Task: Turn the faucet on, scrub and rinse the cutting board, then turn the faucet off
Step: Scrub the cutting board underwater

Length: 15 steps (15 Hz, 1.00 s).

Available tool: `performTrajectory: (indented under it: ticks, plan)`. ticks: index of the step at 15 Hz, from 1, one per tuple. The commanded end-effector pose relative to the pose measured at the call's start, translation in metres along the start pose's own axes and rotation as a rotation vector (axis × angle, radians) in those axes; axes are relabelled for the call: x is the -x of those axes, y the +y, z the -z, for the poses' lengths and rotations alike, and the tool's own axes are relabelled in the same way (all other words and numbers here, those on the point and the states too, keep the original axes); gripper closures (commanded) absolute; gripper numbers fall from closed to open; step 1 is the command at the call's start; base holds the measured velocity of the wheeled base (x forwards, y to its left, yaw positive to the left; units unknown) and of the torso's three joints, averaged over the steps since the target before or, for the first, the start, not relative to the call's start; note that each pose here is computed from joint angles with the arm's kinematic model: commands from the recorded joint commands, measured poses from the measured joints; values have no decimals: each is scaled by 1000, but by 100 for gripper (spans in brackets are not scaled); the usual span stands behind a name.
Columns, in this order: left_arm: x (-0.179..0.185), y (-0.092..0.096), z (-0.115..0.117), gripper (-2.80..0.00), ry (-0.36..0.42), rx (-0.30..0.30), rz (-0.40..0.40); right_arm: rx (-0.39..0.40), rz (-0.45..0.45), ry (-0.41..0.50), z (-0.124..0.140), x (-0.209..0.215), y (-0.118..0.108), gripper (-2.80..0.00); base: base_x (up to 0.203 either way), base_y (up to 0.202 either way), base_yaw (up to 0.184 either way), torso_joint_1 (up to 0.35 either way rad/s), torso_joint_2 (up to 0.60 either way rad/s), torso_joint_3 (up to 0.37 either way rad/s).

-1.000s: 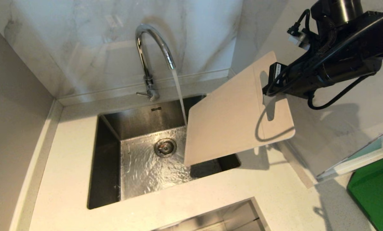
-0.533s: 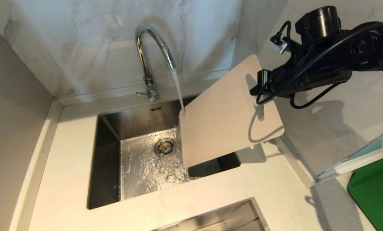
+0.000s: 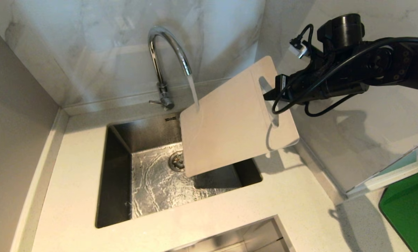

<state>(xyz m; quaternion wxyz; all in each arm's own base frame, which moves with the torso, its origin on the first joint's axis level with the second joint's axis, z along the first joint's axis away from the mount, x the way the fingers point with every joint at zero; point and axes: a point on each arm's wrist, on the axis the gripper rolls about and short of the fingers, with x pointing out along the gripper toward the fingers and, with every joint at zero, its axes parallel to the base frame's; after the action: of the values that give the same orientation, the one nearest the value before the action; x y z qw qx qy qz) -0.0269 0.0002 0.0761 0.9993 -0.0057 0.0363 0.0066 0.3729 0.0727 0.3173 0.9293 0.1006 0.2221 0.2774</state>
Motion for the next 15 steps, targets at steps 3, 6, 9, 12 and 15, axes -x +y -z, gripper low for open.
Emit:
performTrajectory:
  ticks: [3, 6, 9, 12, 15]
  plan:
    - [0, 0, 0, 0, -1, 1, -1, -6, -37, 29, 6, -13, 0, 0, 0, 0, 0, 0, 0, 0]
    - [0, 0, 0, 0, -1, 1, -1, -6, -51, 45, 11, -25, -1, 0, 0, 0, 0, 0, 0, 0]
    - [0, 0, 0, 0, -1, 1, 0, -6, -86, 48, 13, -33, -4, 0, 0, 0, 0, 0, 0, 0]
    - [0, 0, 0, 0, -1, 0, 0, 0, -141, 54, 18, -47, -3, 0, 0, 0, 0, 0, 0, 0]
    - [0, 0, 0, 0, -1, 1, 1, 13, -154, 42, 22, -63, -5, 0, 0, 0, 0, 0, 0, 0]
